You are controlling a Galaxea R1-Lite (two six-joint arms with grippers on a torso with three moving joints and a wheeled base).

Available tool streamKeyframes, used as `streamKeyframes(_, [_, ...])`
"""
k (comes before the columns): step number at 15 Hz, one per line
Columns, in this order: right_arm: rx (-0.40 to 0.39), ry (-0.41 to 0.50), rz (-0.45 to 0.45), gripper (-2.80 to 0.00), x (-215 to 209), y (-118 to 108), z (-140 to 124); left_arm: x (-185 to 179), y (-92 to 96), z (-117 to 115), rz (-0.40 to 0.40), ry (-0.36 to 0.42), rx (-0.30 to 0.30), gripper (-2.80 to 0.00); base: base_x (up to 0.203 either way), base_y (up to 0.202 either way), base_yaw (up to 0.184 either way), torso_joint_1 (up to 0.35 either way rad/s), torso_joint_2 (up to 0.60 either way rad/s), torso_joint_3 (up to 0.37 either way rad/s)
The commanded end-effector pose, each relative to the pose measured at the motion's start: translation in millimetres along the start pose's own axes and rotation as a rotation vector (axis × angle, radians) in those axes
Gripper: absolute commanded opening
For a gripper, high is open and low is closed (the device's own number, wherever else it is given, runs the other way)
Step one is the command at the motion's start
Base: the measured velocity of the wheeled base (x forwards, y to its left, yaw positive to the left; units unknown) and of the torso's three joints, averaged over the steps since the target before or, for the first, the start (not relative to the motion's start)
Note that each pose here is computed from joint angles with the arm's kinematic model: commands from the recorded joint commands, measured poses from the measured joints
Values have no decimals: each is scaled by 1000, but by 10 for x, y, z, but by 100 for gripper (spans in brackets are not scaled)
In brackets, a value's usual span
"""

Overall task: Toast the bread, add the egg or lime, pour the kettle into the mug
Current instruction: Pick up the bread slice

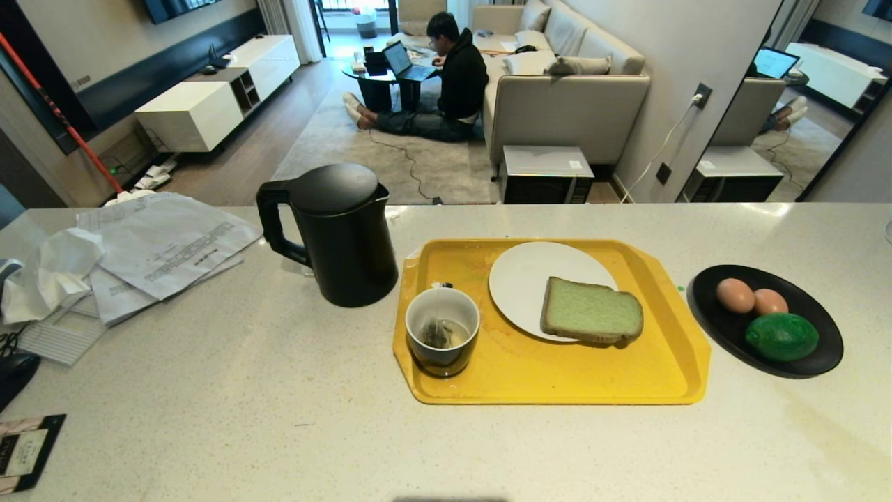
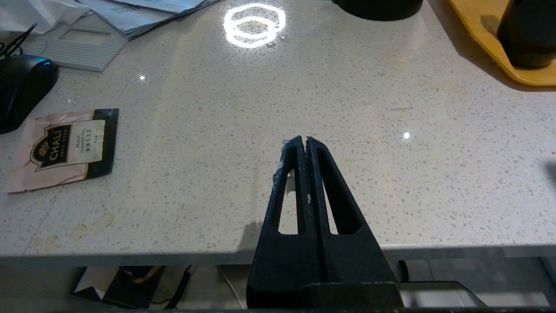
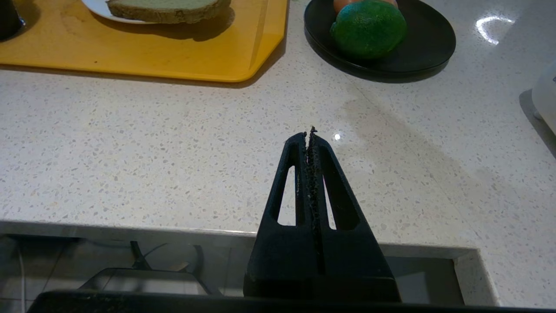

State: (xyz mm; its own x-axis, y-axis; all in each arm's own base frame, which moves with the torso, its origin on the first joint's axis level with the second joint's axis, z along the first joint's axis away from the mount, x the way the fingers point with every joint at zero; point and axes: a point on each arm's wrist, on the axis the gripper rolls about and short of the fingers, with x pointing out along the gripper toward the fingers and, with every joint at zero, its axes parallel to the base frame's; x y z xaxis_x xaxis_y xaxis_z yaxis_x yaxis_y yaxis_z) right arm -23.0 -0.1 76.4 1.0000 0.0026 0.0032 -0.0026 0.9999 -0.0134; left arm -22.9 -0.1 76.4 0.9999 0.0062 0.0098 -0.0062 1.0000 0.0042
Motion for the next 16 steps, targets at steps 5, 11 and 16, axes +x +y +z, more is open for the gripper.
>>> streamKeyframes(5, [0, 0, 0, -280, 0, 0, 0, 0, 0, 0, 1, 0, 0, -280, 0, 0, 0, 0, 0, 0])
streamKeyframes(11, [0, 0, 0, -280, 0, 0, 0, -1, 0, 0, 1, -1, 0, -280, 0, 0, 0, 0, 0, 0])
streamKeyframes(16, [0, 0, 0, -280, 0, 0, 0, 0, 0, 0, 3, -1, 2, -280, 0, 0, 0, 0, 0, 0])
